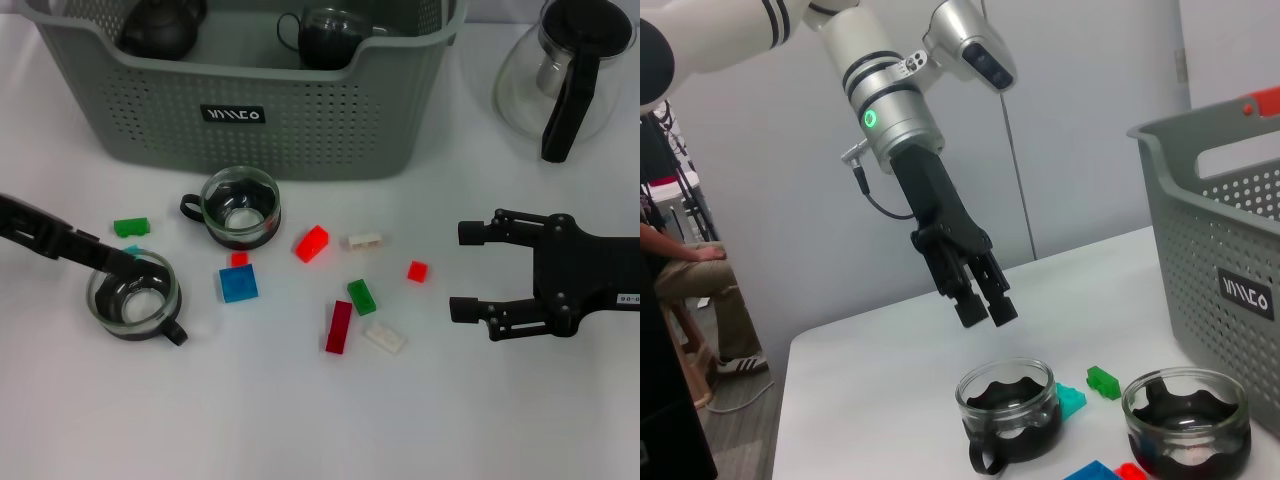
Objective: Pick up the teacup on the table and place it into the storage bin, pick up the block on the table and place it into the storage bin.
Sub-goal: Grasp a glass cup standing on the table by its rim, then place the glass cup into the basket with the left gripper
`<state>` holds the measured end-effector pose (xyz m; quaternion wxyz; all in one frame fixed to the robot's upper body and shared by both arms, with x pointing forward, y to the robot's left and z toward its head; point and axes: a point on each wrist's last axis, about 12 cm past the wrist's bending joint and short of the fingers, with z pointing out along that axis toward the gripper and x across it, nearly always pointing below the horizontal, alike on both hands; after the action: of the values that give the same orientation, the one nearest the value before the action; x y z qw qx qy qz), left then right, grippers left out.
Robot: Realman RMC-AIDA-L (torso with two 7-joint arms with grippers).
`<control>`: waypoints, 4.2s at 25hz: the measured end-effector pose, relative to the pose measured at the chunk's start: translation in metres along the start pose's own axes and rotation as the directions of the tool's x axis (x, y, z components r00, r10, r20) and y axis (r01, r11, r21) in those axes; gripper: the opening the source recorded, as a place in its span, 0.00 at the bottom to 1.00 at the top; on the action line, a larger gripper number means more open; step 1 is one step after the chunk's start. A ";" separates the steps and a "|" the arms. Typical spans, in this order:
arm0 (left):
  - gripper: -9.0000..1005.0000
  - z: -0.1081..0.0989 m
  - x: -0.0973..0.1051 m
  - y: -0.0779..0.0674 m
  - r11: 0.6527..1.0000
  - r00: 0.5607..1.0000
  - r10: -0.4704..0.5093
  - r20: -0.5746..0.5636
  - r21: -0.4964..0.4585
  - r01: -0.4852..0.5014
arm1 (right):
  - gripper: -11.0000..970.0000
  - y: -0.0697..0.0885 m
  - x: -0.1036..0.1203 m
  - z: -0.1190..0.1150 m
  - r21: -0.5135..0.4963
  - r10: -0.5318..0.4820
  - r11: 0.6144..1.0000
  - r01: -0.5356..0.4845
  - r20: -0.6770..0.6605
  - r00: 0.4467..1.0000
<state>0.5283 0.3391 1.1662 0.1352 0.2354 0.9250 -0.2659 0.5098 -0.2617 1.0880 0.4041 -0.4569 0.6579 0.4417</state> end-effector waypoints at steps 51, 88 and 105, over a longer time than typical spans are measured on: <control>0.06 0.043 -0.019 0.009 0.960 0.986 -0.045 -0.163 -0.279 -0.002 | 0.99 -0.004 0.001 0.002 0.016 0.019 1.000 -0.019 0.008 1.000; 0.13 -0.011 -0.185 -0.003 0.998 0.854 0.024 0.520 -0.064 0.010 | 0.98 -0.008 -0.004 0.008 0.009 0.005 1.000 -0.005 0.002 1.000; 0.17 0.084 -0.190 -0.006 0.868 0.941 0.242 0.235 -0.486 -0.102 | 0.99 -0.008 -0.005 0.010 0.008 0.020 1.000 -0.020 0.003 1.000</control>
<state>0.6977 0.2186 1.1717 0.3446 0.2370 0.9068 -0.0538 0.5204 -0.2522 1.0881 0.4026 -0.4481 0.6634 0.4438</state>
